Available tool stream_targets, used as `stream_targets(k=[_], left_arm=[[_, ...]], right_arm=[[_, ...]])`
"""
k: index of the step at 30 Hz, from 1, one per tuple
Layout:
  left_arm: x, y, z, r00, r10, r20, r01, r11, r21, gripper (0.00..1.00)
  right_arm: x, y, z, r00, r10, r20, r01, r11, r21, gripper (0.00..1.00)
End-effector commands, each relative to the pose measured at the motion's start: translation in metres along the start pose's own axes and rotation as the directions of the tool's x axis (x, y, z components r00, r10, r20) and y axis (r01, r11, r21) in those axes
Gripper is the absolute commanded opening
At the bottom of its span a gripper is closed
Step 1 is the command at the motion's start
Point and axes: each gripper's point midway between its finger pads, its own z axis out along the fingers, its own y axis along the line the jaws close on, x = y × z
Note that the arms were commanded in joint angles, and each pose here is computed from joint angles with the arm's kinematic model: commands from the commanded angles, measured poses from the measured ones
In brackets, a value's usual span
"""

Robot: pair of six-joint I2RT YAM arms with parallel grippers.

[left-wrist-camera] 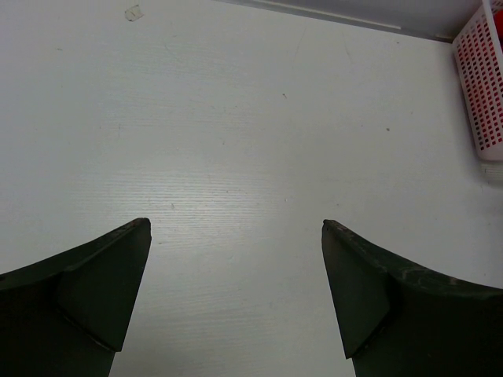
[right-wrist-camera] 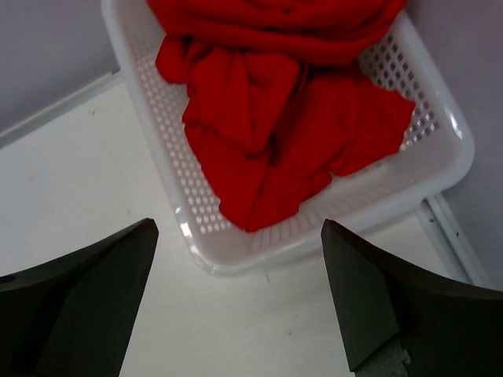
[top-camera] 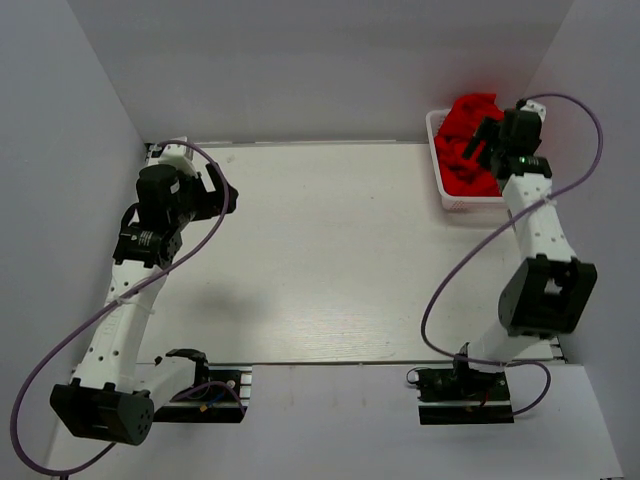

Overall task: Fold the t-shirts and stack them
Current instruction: Grab crumpled tshirt from bin with the right arm

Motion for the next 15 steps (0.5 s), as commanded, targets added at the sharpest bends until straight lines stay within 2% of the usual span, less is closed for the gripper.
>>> stream_targets(k=[1, 3, 4, 5, 6, 7, 8, 9, 11, 12, 15], left_arm=[[-0.005, 0.003, 0.007, 0.999, -0.008, 0.034, 0.008, 1.0, -0.011, 1.0], [-0.002, 0.0, 0.011, 1.0, 0.001, 0.028, -0.002, 1.0, 0.012, 1.0], [-0.002, 0.0, 0.011, 1.0, 0.001, 0.028, -0.002, 1.0, 0.012, 1.0], [0.0, 0.001, 0.015, 1.0, 0.001, 0.016, -0.001, 1.0, 0.009, 1.0], [0.007, 0.004, 0.02, 1.0, 0.011, -0.005, -0.011, 1.0, 0.003, 1.0], [0.007, 0.004, 0.02, 1.0, 0.011, -0.006, -0.011, 1.0, 0.003, 1.0], [0.01, 0.003, 0.023, 1.0, 0.01, -0.018, -0.01, 1.0, 0.009, 1.0], [0.01, 0.004, 0.023, 1.0, 0.021, -0.018, -0.021, 1.0, 0.009, 1.0], [0.013, 0.004, 0.028, 0.999, 0.03, -0.021, -0.03, 0.999, 0.018, 1.0], [0.014, 0.001, 0.028, 0.999, 0.046, -0.023, -0.046, 0.999, 0.026, 1.0], [0.019, 0.001, 0.032, 0.998, 0.055, -0.037, -0.053, 0.998, 0.036, 1.0]], right_arm=[[-0.035, -0.017, 0.012, 1.0, 0.011, -0.005, -0.01, 0.991, 0.136, 0.9], [-0.024, -0.025, 0.044, 0.998, 0.004, -0.061, 0.006, 0.986, 0.167, 0.9], [-0.054, -0.018, 0.041, 1.0, 0.005, 0.0, -0.005, 0.989, 0.149, 0.9], [-0.042, -0.025, 0.065, 0.999, -0.018, -0.043, 0.024, 0.987, 0.161, 0.9], [-0.047, -0.024, 0.072, 0.999, -0.028, -0.034, 0.033, 0.987, 0.155, 0.9], [-0.08, -0.019, 0.07, 0.998, -0.045, 0.037, 0.04, 0.989, 0.14, 0.9], [-0.065, -0.021, 0.094, 0.995, -0.101, -0.006, 0.1, 0.986, 0.134, 0.9], [-0.084, -0.018, 0.098, 0.993, -0.109, 0.048, 0.102, 0.987, 0.124, 0.9], [-0.093, -0.012, 0.114, 0.985, -0.158, 0.072, 0.15, 0.984, 0.099, 0.9], [-0.097, -0.012, 0.125, 0.969, -0.229, 0.092, 0.22, 0.971, 0.093, 0.9], [-0.107, -0.013, 0.15, 0.947, -0.274, 0.166, 0.256, 0.959, 0.123, 0.9]])
